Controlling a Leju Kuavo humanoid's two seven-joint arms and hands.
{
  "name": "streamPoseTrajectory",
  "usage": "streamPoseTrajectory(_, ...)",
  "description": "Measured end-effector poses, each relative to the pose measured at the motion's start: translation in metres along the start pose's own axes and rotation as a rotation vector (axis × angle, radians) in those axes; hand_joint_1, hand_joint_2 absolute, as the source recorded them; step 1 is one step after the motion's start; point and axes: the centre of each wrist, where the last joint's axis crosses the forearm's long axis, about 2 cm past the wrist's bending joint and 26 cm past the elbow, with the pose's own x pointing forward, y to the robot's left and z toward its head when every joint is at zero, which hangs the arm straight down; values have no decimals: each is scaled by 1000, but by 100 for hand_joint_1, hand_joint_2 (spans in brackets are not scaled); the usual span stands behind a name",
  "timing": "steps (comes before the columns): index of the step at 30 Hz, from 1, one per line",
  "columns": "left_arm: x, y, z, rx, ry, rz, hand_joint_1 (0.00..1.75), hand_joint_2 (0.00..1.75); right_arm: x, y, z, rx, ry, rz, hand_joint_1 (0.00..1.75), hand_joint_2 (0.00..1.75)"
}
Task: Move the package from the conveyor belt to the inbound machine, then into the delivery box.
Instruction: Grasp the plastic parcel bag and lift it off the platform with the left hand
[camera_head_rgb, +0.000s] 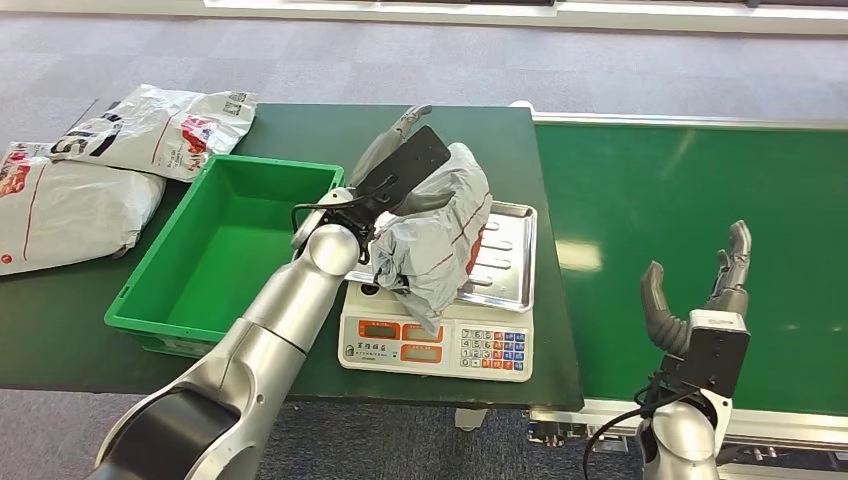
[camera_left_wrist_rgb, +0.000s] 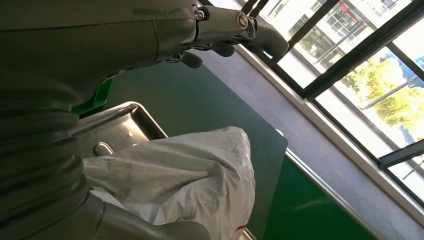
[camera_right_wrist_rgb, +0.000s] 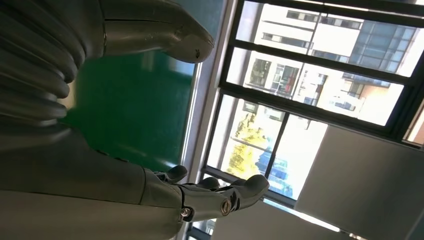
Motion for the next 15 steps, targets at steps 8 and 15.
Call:
streamPoseTrajectory(8,26,-43,-3,-269,187,-42,0,175,22,-14,-11,-43,-97,21,0,175)
streamPoseTrajectory(15,25,-59,-1,-403,249,-129,0,175,30,-14,-18,-81,-126,-19,0,175)
